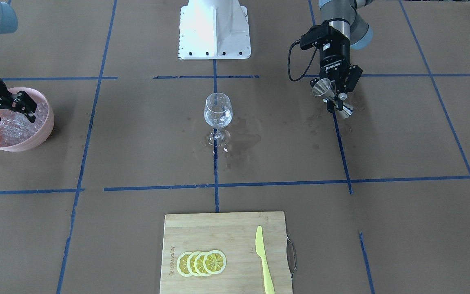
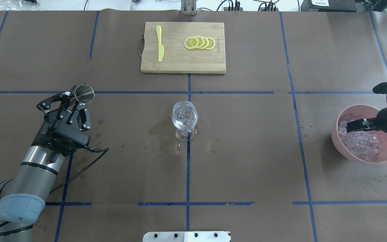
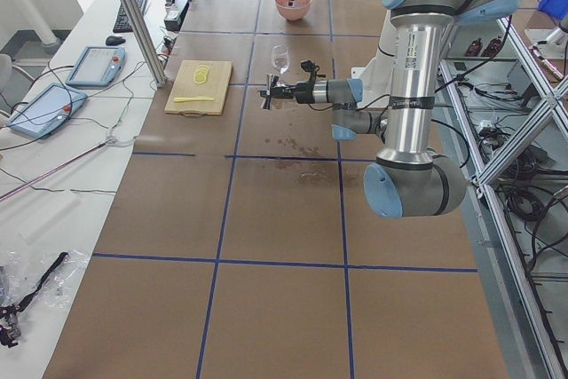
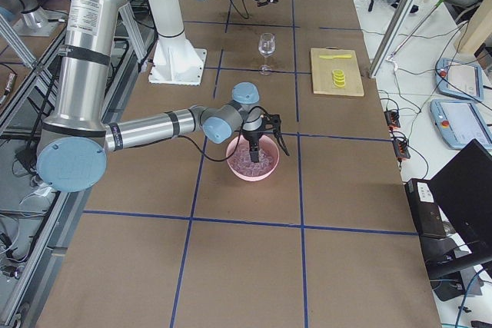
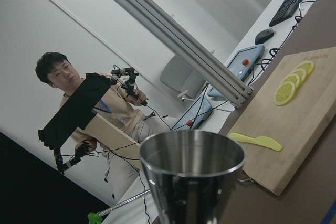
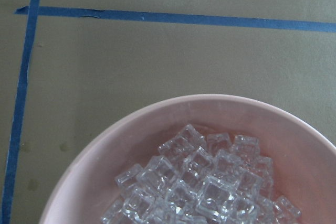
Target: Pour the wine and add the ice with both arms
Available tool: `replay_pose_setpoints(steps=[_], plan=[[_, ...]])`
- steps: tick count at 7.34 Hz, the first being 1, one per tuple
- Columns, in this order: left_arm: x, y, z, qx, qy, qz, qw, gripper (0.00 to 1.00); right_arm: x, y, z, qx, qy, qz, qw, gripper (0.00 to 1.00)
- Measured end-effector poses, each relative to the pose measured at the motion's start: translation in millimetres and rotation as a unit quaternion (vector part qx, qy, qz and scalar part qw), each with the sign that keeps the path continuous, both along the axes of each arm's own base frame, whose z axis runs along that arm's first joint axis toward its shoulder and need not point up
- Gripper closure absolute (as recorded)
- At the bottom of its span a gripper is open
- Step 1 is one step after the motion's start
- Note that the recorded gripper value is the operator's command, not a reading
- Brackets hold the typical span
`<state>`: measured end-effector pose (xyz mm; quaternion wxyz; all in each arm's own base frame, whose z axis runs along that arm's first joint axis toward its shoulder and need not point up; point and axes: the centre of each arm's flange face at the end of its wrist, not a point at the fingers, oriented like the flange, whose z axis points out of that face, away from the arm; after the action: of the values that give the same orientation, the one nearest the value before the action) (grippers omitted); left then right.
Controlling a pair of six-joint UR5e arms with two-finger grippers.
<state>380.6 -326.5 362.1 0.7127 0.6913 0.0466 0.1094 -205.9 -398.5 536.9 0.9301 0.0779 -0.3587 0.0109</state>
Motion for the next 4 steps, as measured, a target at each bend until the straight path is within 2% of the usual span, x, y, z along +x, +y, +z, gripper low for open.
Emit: replay_pose_setpoints(steps=[1, 3, 4], plan=[[-6.8, 0.3, 7.4, 0.001, 0.002, 0.002, 1.0, 1.0, -0.9, 0.5, 1.0, -0.001, -0.003, -0.002, 1.0, 0.24], [-11.8, -0.7, 11.6, 0.001, 0.003, 0.004, 1.0, 1.0, -2.0, 2.0, 1.6, -0.006, -0.007, -0.007, 0.9999, 0.27], [-12.3, -0.8, 11.8, 0.002, 0.004, 0.004, 1.0, 1.0, -2.1, 3.1, 2.4, -0.01, -0.009, -0.01, 0.9999, 0.34]])
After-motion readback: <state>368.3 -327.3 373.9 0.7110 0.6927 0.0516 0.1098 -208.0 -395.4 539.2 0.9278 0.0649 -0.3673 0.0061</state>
